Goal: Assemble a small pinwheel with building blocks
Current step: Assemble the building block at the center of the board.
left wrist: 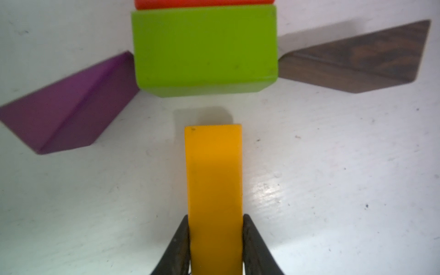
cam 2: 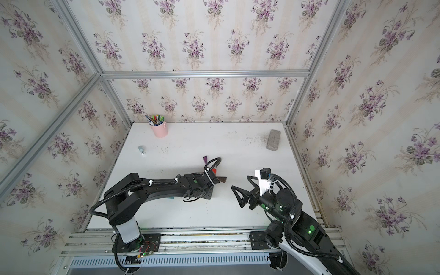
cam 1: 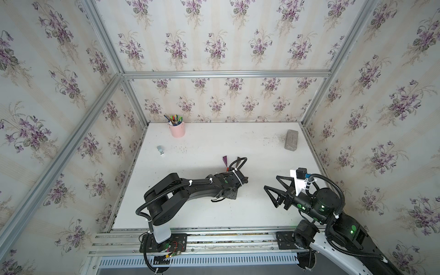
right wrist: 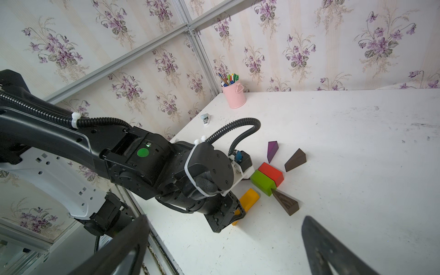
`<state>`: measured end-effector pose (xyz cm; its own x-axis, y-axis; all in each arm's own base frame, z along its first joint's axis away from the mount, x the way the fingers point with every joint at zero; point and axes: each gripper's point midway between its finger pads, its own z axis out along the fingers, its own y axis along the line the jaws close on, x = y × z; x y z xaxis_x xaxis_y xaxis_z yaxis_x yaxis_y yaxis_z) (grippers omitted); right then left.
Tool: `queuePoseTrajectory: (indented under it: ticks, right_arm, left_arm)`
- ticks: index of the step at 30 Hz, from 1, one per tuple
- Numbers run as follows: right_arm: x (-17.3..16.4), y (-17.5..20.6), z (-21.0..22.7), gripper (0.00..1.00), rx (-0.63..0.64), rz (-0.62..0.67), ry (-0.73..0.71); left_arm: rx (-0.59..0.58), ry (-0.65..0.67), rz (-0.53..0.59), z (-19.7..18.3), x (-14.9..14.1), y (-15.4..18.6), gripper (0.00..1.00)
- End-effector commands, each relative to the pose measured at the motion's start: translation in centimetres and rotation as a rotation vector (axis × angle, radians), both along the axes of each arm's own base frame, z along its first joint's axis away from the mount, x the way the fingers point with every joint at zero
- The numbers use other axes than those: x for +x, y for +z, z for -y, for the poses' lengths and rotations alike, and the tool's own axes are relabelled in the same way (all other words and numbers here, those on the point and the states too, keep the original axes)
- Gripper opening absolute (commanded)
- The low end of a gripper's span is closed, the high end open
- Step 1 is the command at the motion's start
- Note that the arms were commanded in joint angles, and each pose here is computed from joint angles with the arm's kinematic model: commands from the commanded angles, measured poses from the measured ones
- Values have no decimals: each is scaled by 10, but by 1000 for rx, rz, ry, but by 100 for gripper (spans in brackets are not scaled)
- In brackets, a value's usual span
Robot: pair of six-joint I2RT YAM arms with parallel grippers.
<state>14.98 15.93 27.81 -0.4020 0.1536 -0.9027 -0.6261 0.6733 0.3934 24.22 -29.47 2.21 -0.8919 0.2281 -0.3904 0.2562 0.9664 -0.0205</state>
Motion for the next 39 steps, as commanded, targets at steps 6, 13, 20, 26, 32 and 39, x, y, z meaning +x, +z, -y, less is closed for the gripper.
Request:
queuePoseTrajectory:
  ticks: [6, 13, 20, 26, 32, 39]
  right_arm:
    - [-1, 7, 0, 100, 14, 24, 5]
    - [-2, 8, 1, 100, 21, 27, 5]
    - [-2, 9, 1, 100, 22, 28, 6]
    - [-3, 10, 1, 100, 24, 33, 8]
    - [-4, 10, 1, 100, 27, 32, 9]
    - [-4, 11, 2, 100, 28, 33, 9]
  left_arm:
    - [2, 39, 21, -3, 6, 4, 19]
    - [7, 40, 22, -1, 9, 3, 19]
    - [12, 41, 21, -1, 10, 2, 19]
    - [18, 46, 20, -1, 11, 2, 20]
    - [23, 49, 17, -3, 12, 0, 20]
    - [23, 52, 19, -3, 14, 0, 20]
